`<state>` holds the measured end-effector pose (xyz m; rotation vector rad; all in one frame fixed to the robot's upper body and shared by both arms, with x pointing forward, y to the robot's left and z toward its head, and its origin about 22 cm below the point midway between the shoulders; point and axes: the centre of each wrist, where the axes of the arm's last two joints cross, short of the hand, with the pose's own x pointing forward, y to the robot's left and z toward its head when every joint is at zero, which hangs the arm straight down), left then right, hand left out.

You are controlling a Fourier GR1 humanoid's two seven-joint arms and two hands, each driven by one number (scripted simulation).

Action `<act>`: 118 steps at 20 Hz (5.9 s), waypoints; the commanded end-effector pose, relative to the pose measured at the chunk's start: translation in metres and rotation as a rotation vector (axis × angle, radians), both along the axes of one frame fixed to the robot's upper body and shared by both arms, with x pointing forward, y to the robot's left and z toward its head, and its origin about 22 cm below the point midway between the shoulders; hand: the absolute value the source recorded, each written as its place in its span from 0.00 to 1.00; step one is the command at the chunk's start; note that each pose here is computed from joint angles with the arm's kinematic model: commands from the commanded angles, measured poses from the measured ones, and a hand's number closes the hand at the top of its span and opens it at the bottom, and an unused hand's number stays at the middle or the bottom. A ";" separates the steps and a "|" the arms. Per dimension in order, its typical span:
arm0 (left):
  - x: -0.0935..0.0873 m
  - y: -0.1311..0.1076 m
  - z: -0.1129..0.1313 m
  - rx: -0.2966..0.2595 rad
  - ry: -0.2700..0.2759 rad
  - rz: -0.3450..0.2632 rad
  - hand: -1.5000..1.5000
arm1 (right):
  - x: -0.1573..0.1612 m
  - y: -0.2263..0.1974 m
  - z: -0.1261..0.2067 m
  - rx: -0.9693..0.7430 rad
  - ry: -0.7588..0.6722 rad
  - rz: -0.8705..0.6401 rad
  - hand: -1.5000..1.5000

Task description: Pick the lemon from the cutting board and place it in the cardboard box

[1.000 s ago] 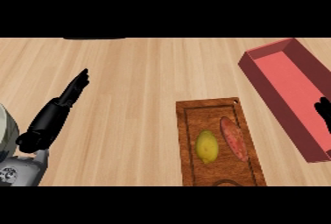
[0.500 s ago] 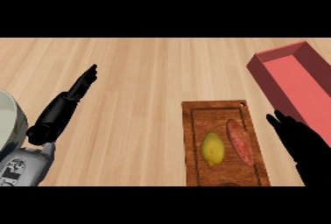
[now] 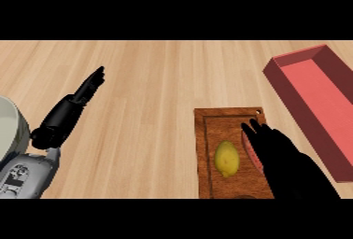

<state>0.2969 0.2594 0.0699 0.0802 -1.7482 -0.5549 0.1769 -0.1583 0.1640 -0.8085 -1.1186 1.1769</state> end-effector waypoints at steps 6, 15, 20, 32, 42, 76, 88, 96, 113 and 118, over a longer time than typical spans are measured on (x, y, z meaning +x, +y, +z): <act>0.000 0.008 -0.007 0.005 0.000 0.022 0.50 | 0.027 0.052 -0.014 -0.160 0.101 -0.148 0.00; -0.010 0.011 -0.002 0.000 -0.006 0.024 0.50 | 0.037 0.077 -0.035 -0.211 0.077 -0.193 0.00; -0.011 0.005 -0.013 -0.001 0.007 0.036 0.50 | 0.047 0.077 -0.053 -0.266 0.124 -0.206 0.00; -0.005 -0.017 -0.008 0.001 -0.004 0.033 0.50 | 0.063 0.076 -0.081 -0.234 0.150 -0.188 0.00; 0.002 0.013 -0.002 0.001 0.009 0.033 0.50 | 0.048 0.072 -0.103 -0.275 0.157 -0.263 0.00; -0.003 -0.002 -0.014 -0.001 -0.009 0.004 0.50 | 0.226 0.035 -0.048 -0.093 -0.386 0.033 1.00; -0.006 0.019 -0.015 -0.017 0.004 0.027 0.50 | 0.237 0.013 0.061 0.087 -0.651 -0.408 1.00; 0.004 0.021 0.010 -0.007 -0.005 0.015 0.50 | 0.249 -0.072 0.065 0.070 -0.701 -0.656 1.00; -0.009 0.009 -0.001 -0.009 0.003 0.017 0.50 | 0.239 -0.224 0.027 -0.009 -0.138 -0.661 1.00; -0.018 -0.001 -0.011 -0.012 -0.005 0.031 0.50 | 0.219 -0.271 0.016 -0.012 0.049 -0.675 1.00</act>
